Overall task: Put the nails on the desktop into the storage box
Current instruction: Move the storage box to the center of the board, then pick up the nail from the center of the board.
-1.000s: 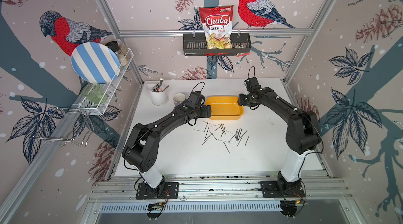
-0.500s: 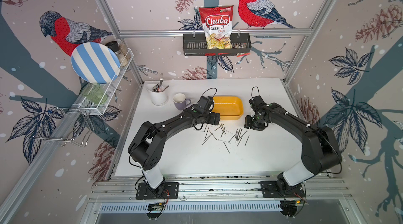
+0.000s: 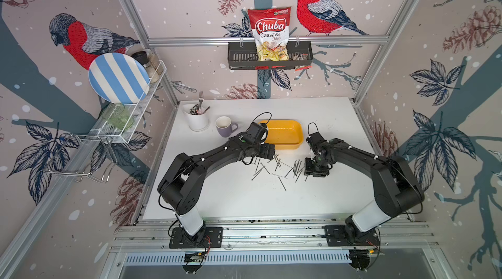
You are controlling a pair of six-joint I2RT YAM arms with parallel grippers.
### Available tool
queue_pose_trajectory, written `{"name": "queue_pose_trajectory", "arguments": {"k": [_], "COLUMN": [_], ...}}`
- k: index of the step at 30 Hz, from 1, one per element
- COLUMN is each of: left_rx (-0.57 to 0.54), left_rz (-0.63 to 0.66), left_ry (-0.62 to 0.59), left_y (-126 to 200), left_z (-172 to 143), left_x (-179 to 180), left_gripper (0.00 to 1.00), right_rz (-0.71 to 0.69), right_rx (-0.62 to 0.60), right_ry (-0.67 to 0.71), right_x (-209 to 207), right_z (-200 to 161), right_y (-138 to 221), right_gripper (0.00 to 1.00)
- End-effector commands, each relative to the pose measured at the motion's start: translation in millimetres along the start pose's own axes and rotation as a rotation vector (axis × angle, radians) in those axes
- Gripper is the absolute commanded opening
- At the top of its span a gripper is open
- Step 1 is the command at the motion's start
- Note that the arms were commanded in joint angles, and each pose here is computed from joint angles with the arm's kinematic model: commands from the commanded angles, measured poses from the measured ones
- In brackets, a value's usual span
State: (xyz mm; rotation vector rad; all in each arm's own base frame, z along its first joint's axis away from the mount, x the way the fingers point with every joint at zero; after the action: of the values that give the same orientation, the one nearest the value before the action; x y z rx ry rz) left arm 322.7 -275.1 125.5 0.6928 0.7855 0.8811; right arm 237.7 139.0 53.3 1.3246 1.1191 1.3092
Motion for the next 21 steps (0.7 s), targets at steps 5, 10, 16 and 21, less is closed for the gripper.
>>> {"name": "queue_pose_trajectory", "arguments": {"k": [5, 10, 16, 21], "left_rx": [-0.011, -0.016, -0.010, -0.008], "left_rz": [0.022, 0.025, 0.036, 0.039], "left_ry": [-0.008, -0.023, -0.049, -0.052], "left_y": [7.0, 7.5, 5.2, 2.7], "left_z": [-1.3, 0.8, 3.3, 3.5], "left_x": [1.6, 1.2, 2.3, 2.9], "left_gripper": [0.90, 0.91, 0.91, 0.91], "right_rz": [-0.088, -0.151, -0.204, -0.207], "right_rx": [0.027, 0.031, 0.013, 0.014], "right_ry": [-0.006, 0.001, 0.002, 0.000], "right_x": [-4.2, -8.6, -13.4, -15.0], "right_z": [-0.5, 1.8, 9.9, 12.5], "right_y": [-13.6, -19.4, -19.6, -19.7], "right_gripper": [0.41, 0.36, 0.23, 0.14]}}
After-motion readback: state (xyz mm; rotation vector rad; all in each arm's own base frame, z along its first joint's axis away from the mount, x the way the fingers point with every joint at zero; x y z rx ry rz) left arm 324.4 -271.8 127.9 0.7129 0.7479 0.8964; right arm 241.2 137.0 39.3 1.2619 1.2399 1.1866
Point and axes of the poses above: each gripper's point midway between its finger pads, its own y axis back along the fingers, its own x axis along the line the jaws close on, z = x × y, the point moved 3 cm from there along y, back along the fingers
